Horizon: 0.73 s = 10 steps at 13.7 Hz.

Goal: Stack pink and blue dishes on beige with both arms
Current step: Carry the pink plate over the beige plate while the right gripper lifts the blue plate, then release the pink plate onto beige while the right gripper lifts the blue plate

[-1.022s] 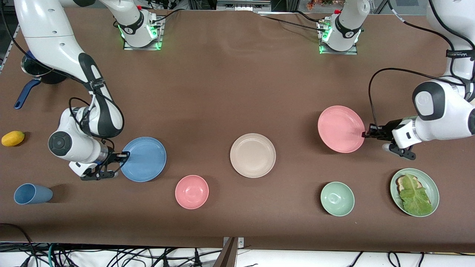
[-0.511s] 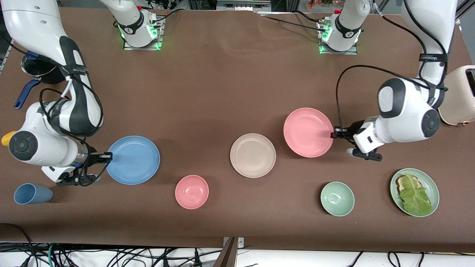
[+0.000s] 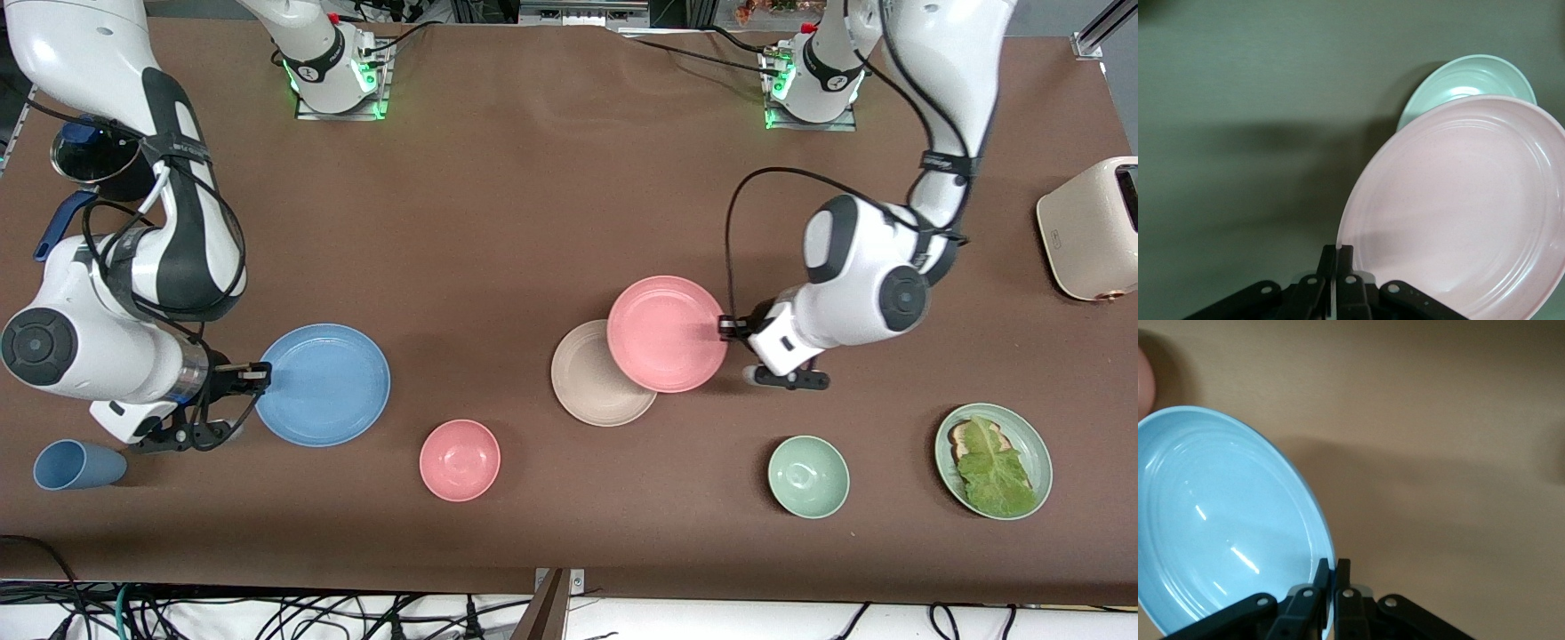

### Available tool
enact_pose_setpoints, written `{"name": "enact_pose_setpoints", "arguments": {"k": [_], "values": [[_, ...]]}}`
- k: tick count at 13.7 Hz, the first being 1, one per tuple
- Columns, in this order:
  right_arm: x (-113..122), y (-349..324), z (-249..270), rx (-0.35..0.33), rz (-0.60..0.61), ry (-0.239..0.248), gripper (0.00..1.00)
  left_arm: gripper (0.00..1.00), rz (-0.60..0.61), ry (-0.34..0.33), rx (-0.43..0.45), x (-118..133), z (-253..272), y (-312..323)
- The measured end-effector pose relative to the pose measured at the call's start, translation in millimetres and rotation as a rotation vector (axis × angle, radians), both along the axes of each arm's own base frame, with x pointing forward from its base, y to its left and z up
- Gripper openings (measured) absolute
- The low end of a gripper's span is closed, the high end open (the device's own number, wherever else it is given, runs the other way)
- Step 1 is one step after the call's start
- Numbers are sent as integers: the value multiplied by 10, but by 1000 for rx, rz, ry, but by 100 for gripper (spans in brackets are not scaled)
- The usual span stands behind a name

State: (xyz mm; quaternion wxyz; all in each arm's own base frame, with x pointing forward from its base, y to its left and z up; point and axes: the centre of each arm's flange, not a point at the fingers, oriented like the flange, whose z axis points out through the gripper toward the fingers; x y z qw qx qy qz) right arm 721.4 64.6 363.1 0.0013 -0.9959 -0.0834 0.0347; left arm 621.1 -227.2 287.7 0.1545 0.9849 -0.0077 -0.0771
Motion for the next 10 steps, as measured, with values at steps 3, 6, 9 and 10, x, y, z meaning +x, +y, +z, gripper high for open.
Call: {"name": "enact_pose_setpoints", "arguments": {"k": [3, 6, 9, 10], "values": [[-17, 285, 76, -2, -9, -3, 5, 4, 29, 3, 16, -72, -177, -337], [-56, 548, 67, -2, -42, 0, 5, 4, 59, -8, 29, -109, -364, -520], [-71, 640, 68, 21, -77, 6, 5, 4, 88, -21, 37, -164, -523, -764], [-75, 665, 71, 25, -84, 7, 5, 4, 91, -25, 37, -153, -548, -823]]}}
